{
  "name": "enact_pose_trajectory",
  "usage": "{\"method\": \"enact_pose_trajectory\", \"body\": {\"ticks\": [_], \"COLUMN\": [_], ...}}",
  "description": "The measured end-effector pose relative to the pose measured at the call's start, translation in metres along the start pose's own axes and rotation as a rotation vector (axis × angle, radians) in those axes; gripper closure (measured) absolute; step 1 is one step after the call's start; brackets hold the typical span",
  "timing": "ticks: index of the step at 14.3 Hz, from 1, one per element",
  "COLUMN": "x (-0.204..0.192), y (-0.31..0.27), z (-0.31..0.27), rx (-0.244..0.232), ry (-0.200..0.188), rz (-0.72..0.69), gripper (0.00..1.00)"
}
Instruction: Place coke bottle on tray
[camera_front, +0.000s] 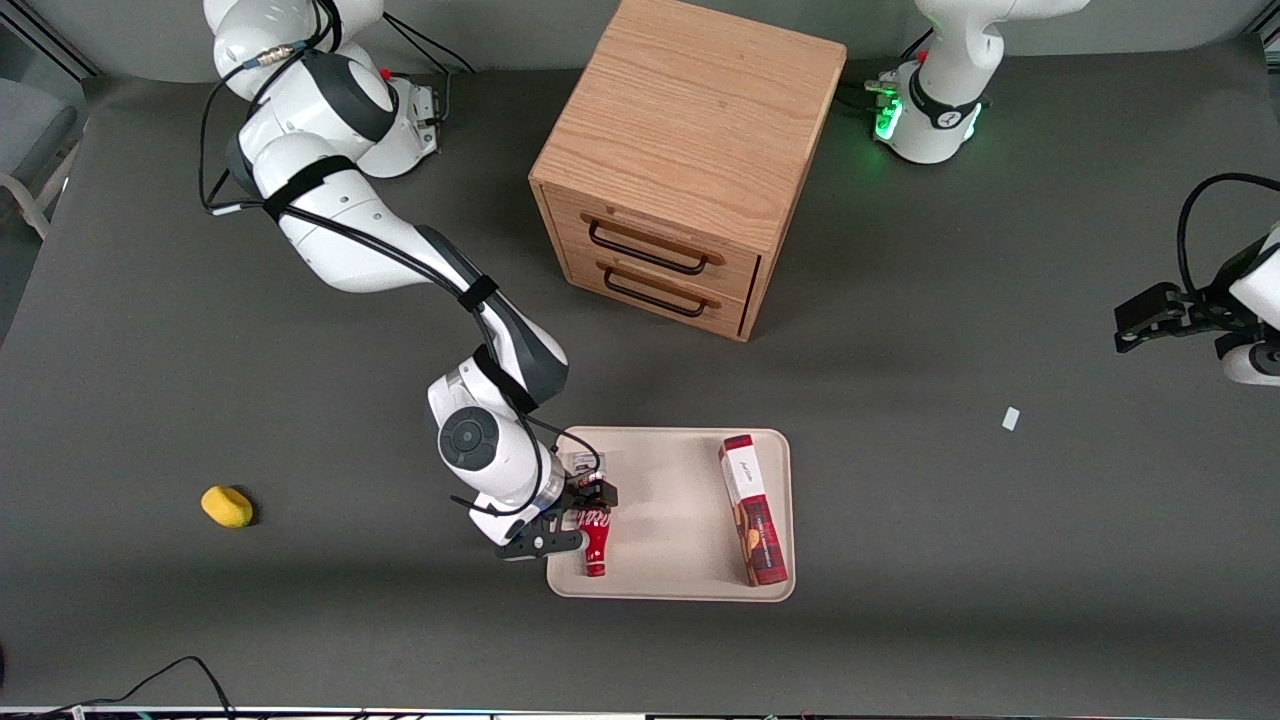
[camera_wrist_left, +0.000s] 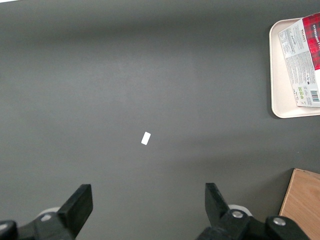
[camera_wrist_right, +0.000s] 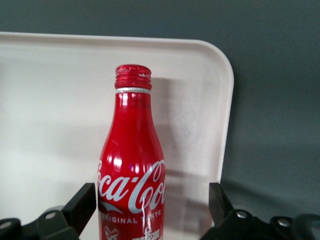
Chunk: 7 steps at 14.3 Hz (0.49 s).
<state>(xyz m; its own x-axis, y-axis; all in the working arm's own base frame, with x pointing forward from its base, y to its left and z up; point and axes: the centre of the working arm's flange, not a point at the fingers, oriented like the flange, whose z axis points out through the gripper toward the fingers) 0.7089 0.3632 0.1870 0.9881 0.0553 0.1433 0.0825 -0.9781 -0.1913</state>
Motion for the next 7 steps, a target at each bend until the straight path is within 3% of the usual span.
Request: {"method": "enact_pose_trajectory", "body": {"ticks": [3, 7], "x": [0.016, 0.040], "y": [0.003, 0.048], "z": [-0.037, -0.154], "rx": [-0.004, -0.092], "ry": [0.031, -0.003], "rz": [0.008, 0.063], "gripper": [0.00, 0.00]}}
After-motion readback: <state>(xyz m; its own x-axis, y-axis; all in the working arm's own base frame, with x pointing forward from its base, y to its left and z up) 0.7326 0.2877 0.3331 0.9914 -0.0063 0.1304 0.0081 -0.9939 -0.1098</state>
